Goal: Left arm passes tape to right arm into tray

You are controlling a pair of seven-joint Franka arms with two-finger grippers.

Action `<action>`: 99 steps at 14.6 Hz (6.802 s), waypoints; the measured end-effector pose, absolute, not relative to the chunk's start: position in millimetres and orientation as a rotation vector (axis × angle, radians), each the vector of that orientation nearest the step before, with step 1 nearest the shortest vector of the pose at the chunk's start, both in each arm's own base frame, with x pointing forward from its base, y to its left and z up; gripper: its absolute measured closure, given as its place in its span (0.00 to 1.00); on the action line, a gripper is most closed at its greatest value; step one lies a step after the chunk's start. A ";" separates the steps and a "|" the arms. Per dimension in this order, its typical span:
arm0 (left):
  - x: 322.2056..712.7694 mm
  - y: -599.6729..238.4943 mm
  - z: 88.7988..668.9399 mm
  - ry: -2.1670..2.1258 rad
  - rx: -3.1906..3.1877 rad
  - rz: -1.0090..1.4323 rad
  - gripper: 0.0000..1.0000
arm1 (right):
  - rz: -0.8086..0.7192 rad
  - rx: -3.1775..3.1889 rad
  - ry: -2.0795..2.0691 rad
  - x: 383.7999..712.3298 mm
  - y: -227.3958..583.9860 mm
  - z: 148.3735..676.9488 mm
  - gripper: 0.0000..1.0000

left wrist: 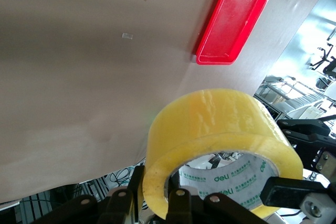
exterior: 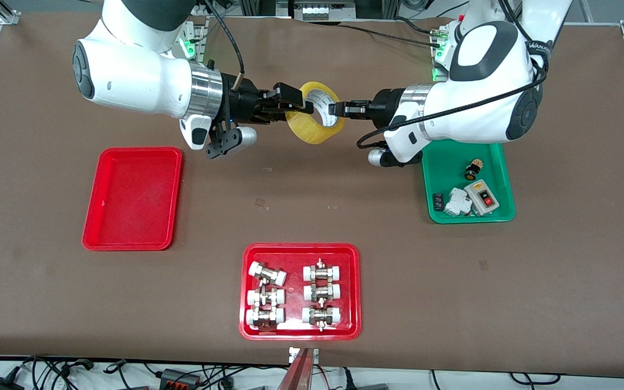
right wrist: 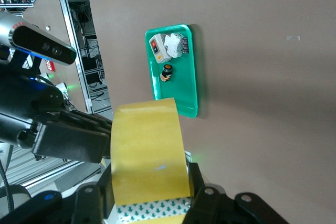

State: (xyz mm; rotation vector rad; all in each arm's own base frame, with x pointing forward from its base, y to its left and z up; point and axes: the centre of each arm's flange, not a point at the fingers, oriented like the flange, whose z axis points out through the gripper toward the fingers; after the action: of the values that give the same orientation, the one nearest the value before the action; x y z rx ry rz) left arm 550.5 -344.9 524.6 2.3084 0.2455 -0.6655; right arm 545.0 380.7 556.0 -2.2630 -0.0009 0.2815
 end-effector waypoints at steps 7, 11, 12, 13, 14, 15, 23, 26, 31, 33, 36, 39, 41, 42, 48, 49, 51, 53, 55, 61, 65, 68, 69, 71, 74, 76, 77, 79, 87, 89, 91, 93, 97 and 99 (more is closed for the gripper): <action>549.8 -343.2 528.0 0.235 2.310 -0.678 0.55 | 0.279 -2.264 -0.006 546.4 380.0 553.7 0.44; 554.9 -317.9 533.0 0.235 2.308 -0.732 0.20 | 0.271 -2.268 -0.036 547.7 379.9 548.4 0.44; 558.0 -303.8 535.2 0.241 2.308 -0.748 0.09 | 0.275 -2.271 -0.037 548.5 379.4 544.9 0.44; 561.1 -286.1 537.3 0.247 2.332 -0.754 0.01 | 0.278 -2.276 -0.036 550.9 377.3 539.4 0.44; 563.5 -262.9 537.2 0.239 2.398 -0.743 0.00 | 0.281 -2.283 -0.024 556.1 371.7 531.1 0.44; 565.5 -238.3 533.5 0.199 2.486 -0.721 0.00 | 0.285 -2.290 -0.001 564.7 361.4 520.3 0.44; 588.1 -121.0 517.5 -0.037 2.949 -0.534 0.00 | 0.385 -2.256 0.195 661.4 58.3 361.9 0.44; 590.7 -92.9 549.4 -0.003 2.991 -0.427 0.00 | 0.392 -2.290 0.160 656.8 -18.6 313.9 0.46; 577.7 -43.9 594.0 0.044 3.012 -0.323 0.00 | 0.333 -2.237 -0.004 638.6 -98.0 232.9 0.46; 568.7 -35.6 607.8 0.006 3.018 -0.304 0.00 | 0.324 -2.222 -0.034 630.7 -118.0 210.9 0.46; 555.3 -48.6 613.0 -0.037 3.070 -0.250 0.00 | 0.352 -2.225 -0.084 622.1 -127.2 195.2 0.46; 543.1 -63.9 609.0 -0.078 3.106 -0.192 0.00 | 0.404 -2.238 -0.111 615.7 -128.8 184.8 0.46; 543.4 -63.9 608.0 -0.081 3.125 -0.141 0.00 | 0.436 -2.215 -0.118 611.3 -127.8 183.8 0.46; 544.8 -62.9 606.8 -0.081 3.130 -0.120 0.00 | 0.444 -2.206 -0.117 609.5 -129.4 183.9 0.46; 544.8 -60.2 597.2 -0.093 3.134 -0.078 0.00 | 0.446 -2.198 -0.107 605.8 -137.8 182.0 0.46; 544.2 -60.0 599.6 -0.123 3.134 -0.067 0.00 | 0.447 -2.198 -0.107 605.7 -137.7 181.6 0.45; 544.0 -59.1 605.1 -0.170 3.135 -0.039 0.00 | 0.454 -2.196 -0.104 604.5 -137.8 177.7 0.41; 544.6 -57.5 611.0 -0.179 3.135 -0.015 0.00 | 0.463 -2.191 -0.100 603.0 -137.5 171.8 0.27; 543.1 -58.7 613.2 -0.186 3.135 -0.025 0.00 | 0.475 -2.187 -0.099 601.3 -136.8 165.6 0.07; 542.1 -54.0 613.5 -0.174 3.135 -0.040 0.00 | 0.513 -2.343 -0.212 607.2 -139.9 165.7 0.00; 542.7 -48.1 612.6 -0.159 3.135 -0.046 0.00 | 0.504 -2.495 -0.380 625.5 -122.1 209.9 0.00; 542.8 -48.3 612.4 -0.156 3.135 -0.046 0.00 | 0.447 -2.590 -0.407 633.3 -129.6 265.8 0.00; 542.8 -48.3 612.4 -0.150 3.136 -0.047 0.00 | 0.424 -2.634 -0.385 635.7 -133.5 289.7 0.00; 542.9 -48.3 612.2 -0.141 3.136 -0.047 0.00 | 0.396 -2.735 -0.301 641.0 -133.6 336.9 0.00; 542.9 -48.0 612.2 -0.140 3.136 -0.047 0.00 | 0.377 -2.851 -0.193 654.8 -90.9 395.5 0.00; 543.0 -47.8 612.1 -0.140 3.136 -0.047 0.00 | 0.396 -2.908 -0.106 662.3 -47.3 426.6 0.00; 543.0 -47.7 612.1 -0.140 3.136 -0.047 0.00 | 0.408 -2.926 -0.067 664.0 -31.2 440.9 0.00; 543.0 -47.6 612.1 -0.139 3.136 -0.047 0.00 | 0.395 -2.978 -0.049 665.6 -18.1 471.2 0.00; 543.1 -47.5 611.8 -0.139 3.136 -0.048 0.00 | 0.217 -3.154 0.061 664.4 -18.9 549.4 0.00; 543.1 -47.5 611.8 -0.139 3.136 -0.048 0.00 | 0.154 -3.158 0.091 665.9 -19.0 559.0 0.00; 543.1 -47.5 611.8 -0.139 3.136 -0.048 0.00 | 0.083 -3.161 0.092 666.9 -19.0 570.6 0.00; 543.1 -47.5 611.8 -0.139 3.136 -0.048 0.00 | 0.011 -3.161 0.091 667.7 -18.9 581.3 0.00; 543.1 -47.5 611.8 -0.139 3.136 -0.048 0.00 | -0.169 -3.160 0.071 665.1 -24.0 594.0 0.00; 543.1 -47.5 611.8 -0.139 3.136 -0.048 0.00 | -0.156 -3.164 0.025 657.7 -29.3 593.8 0.00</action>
State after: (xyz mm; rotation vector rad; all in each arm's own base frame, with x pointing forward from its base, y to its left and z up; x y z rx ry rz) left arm 543.1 -47.5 611.8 3.1361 -0.1390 -0.0482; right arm 657.7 -29.3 593.8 -3.1641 0.0247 -0.1559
